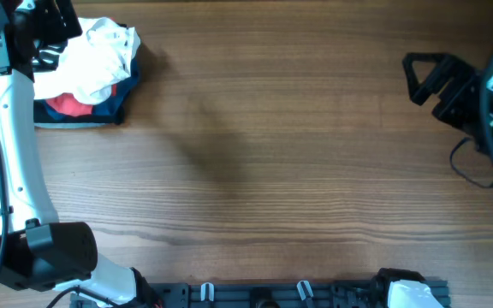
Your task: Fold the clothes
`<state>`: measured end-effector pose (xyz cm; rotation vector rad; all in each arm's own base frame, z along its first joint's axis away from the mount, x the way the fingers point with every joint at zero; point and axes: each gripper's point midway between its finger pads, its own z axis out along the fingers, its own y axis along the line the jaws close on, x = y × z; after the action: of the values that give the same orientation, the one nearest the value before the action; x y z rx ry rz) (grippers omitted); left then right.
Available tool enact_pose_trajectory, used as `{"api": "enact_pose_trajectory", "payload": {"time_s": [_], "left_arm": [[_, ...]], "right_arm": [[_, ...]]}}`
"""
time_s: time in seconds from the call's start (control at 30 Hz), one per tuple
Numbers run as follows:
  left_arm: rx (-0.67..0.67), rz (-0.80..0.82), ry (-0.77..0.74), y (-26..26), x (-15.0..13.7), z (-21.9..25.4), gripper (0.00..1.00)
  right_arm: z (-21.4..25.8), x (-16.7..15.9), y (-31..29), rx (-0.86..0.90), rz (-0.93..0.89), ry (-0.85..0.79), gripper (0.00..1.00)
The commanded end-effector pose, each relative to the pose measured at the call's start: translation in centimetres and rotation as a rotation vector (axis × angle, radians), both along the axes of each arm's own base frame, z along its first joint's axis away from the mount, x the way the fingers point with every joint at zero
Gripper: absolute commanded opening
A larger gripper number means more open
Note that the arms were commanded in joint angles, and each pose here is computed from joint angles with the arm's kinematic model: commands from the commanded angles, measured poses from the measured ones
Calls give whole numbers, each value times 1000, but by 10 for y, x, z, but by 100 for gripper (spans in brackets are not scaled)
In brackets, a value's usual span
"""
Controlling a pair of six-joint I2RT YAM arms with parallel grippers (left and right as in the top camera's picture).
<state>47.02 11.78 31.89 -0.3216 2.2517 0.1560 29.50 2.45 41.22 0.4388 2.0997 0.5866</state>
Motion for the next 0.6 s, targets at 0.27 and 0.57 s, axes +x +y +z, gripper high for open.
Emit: {"api": "enact_pose_trajectory", "payload": {"time_s": [0.27, 0.57], "left_arm": [[-23, 6, 6, 0, 1, -5, 100], [-23, 6, 6, 0, 1, -5, 100]], "right_arm": [[-52, -21, -44, -69, -282, 239, 100], [-77, -31, -48, -342, -155, -47, 100]]}}
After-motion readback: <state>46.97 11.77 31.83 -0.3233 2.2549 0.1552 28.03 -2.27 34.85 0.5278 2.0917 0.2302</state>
